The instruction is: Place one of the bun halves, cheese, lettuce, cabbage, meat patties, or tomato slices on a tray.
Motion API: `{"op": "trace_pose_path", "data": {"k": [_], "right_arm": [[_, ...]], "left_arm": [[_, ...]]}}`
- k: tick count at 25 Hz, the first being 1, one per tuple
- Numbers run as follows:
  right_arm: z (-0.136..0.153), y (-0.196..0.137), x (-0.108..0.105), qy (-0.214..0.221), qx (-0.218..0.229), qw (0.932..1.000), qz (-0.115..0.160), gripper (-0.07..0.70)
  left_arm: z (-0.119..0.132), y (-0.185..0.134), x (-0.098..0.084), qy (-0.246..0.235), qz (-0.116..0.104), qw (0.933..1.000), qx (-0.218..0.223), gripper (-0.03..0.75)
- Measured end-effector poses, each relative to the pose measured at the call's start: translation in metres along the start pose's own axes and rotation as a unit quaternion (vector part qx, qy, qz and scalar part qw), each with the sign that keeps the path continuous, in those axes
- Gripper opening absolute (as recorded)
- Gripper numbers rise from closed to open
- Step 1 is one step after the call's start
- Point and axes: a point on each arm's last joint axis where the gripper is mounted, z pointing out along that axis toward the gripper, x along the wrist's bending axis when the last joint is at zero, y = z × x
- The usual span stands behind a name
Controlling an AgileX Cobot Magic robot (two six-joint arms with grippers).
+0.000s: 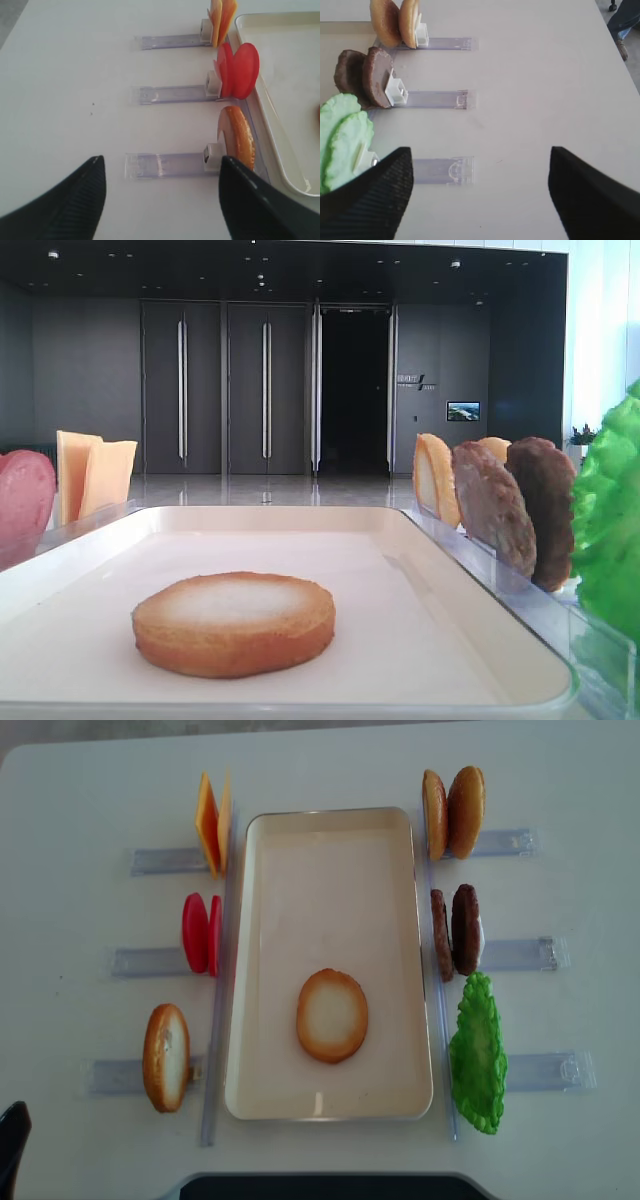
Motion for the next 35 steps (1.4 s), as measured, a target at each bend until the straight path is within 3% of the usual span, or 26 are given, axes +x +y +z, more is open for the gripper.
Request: {"op": "trace_pose_path", "data": {"k": [9, 35], "right_arm": [[0.0000, 0.0000, 0.0000, 0.000, 0.000, 1.0000, 0.000, 0.531], [0.0000, 0.0000, 0.0000, 0.000, 0.000, 1.0000, 0.000, 0.531]], "left_arm": [[0.0044, -0.0027, -0.0005, -0.003, 0.013, 0.9999, 0.006, 0.534], [0.0044, -0.0021, -0.0004, -0.003, 0.013, 0.9999, 0.002, 0.534]]}}
